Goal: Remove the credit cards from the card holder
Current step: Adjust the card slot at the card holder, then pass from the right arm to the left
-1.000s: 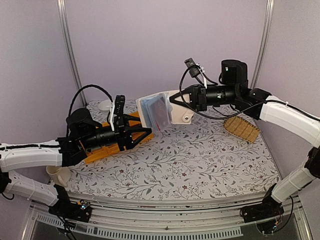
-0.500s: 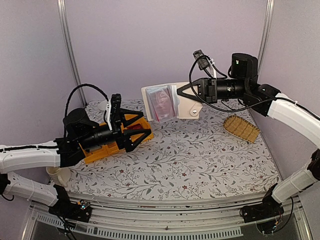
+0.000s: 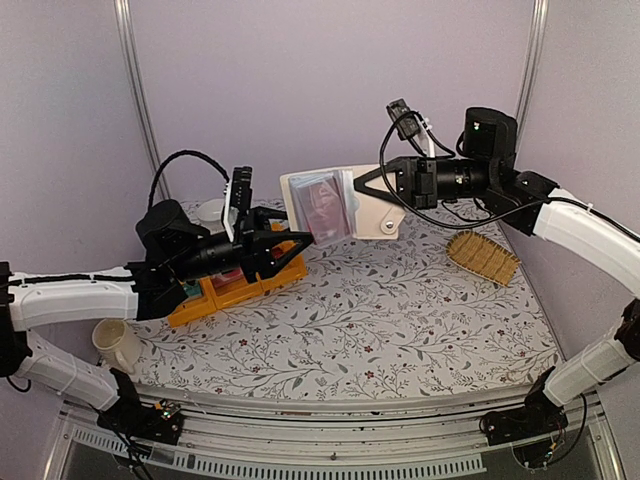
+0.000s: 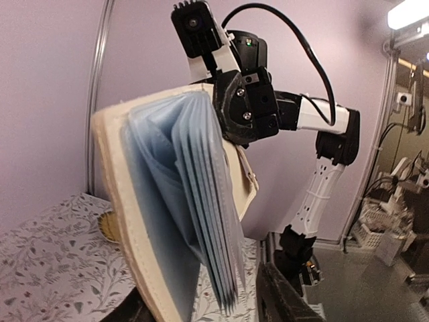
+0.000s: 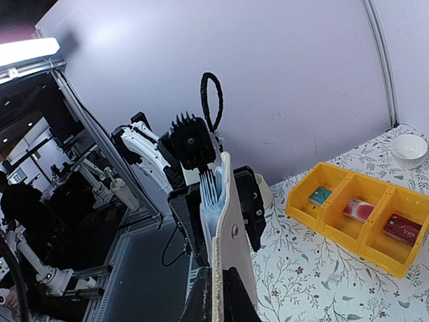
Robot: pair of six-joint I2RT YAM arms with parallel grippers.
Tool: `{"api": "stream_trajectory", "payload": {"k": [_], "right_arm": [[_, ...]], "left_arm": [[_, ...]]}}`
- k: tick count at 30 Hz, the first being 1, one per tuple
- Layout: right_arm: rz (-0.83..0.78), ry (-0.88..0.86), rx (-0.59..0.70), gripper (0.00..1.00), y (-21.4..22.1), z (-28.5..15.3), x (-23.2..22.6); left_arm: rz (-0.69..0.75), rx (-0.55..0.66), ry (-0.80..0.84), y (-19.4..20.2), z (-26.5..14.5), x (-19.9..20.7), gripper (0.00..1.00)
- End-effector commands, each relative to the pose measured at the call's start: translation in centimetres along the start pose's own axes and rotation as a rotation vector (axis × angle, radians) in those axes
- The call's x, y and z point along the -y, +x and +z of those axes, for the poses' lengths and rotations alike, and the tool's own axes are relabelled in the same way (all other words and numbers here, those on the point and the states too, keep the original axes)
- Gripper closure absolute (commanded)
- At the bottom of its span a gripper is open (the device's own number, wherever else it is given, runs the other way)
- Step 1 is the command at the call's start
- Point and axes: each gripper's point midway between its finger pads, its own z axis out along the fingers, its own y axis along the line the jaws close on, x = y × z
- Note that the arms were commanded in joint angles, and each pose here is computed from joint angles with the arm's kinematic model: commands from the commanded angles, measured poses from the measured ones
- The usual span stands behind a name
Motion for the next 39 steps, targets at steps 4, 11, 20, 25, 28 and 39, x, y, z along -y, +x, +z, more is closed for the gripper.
{"api": "stream_trajectory", "payload": {"k": [4, 11, 20, 25, 28, 39], "right_arm": [[-0.067, -0.030, 0.039, 0.99, -0.9, -0.9, -1.9], [-0.068, -0.035, 0.036, 0.99, -0.7, -0.8, -1.9], [-0.071, -0.052, 0.046, 0.98, -0.6, -1.0, -2.4], [-0.060, -0.069, 0.044, 0.99, -0.4, -0.7, -2.2], [-0.052, -0.075, 0.037, 0.98, -0.1, -0.4, -2.0], [-0.022, -0.086, 0.004, 0.98, 1.2, 1.0, -0.9]], "left_arm": [[0.015, 0.041, 0.088, -1.1, -0.1, 1.5, 0.66], [0.000, 0.025, 0.028, -1.0, 0.3, 0.3, 0.81], [-0.024, -0.014, -0.085, 0.0, 1.4, -2.0, 0.81], [-0.011, -0.029, -0.087, 0.4, 2.4, -1.9, 0.73], [-0.013, -0.011, -0.070, 0.2, 2.4, -1.5, 0.61], [-0.032, 0.003, 0.009, 0.2, 2.8, -0.4, 0.50]]}}
